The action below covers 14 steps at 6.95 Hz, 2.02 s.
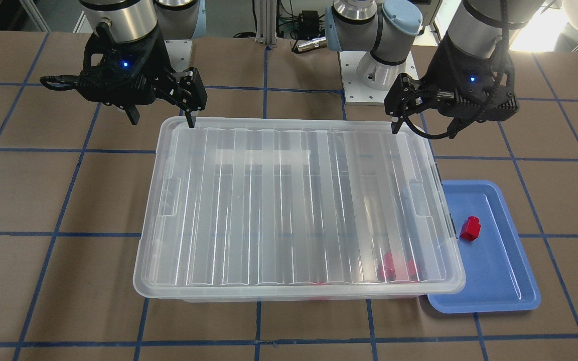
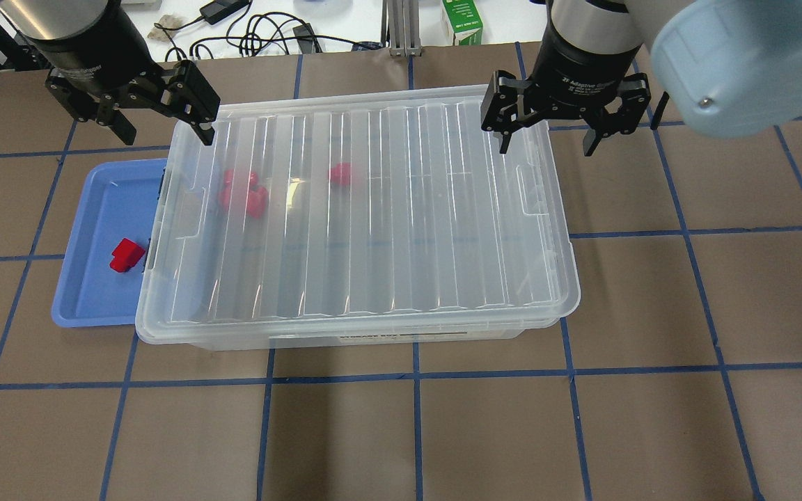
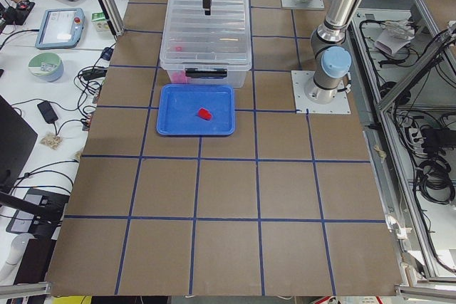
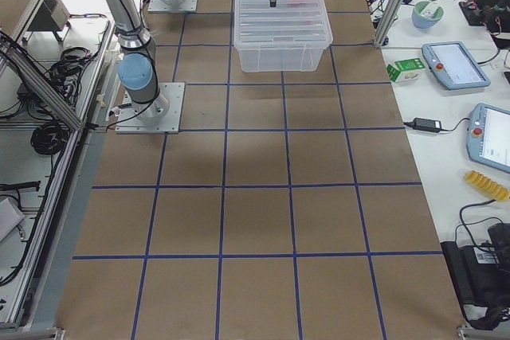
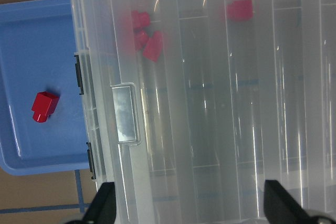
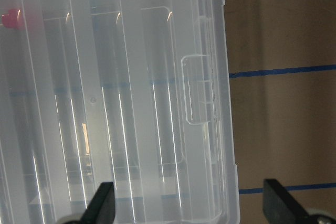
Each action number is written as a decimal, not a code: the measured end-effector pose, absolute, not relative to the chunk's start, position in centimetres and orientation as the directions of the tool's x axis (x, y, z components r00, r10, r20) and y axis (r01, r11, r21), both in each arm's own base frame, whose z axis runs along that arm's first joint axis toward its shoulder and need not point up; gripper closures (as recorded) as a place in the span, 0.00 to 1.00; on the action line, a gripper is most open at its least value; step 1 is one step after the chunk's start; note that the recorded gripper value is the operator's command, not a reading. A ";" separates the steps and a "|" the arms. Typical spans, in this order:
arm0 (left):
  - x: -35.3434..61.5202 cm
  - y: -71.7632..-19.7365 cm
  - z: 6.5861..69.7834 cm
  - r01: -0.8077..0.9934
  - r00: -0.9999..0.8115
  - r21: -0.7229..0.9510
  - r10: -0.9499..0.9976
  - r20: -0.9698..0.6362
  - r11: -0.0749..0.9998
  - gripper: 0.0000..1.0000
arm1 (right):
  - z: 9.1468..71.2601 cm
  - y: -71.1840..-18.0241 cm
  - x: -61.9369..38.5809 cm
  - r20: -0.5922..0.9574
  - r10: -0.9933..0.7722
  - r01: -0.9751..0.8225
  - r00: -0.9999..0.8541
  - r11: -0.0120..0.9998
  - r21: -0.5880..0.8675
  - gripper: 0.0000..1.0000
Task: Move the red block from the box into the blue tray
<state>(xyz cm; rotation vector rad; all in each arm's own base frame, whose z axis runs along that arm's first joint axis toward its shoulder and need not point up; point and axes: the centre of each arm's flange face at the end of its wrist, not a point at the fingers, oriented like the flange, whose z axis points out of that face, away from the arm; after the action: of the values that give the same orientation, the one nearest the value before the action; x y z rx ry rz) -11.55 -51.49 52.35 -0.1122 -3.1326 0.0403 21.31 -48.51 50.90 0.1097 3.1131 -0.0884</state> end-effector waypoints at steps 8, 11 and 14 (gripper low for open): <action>-12.0 -51.9 51.5 0.074 -0.997 -0.009 0.074 -0.001 0.997 0.00 | 50.9 -48.5 21.3 -0.027 0.069 0.071 -0.997 0.996 -0.057 0.00; -12.1 -52.2 51.3 0.071 -0.997 -0.006 0.071 0.005 0.997 0.00 | 51.0 -48.5 21.3 -0.027 0.069 0.071 -0.997 0.996 -0.059 0.00; -12.2 -52.1 51.3 0.074 -0.997 -0.004 0.074 0.002 0.997 0.00 | 51.0 -48.5 21.3 -0.028 0.070 0.071 -0.997 0.996 -0.059 0.00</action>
<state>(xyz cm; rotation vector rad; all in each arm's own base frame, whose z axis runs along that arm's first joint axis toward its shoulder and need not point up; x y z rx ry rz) -12.22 -52.06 51.27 -0.1164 -3.1374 0.0055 21.31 -48.48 50.99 0.1097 3.1126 -0.0938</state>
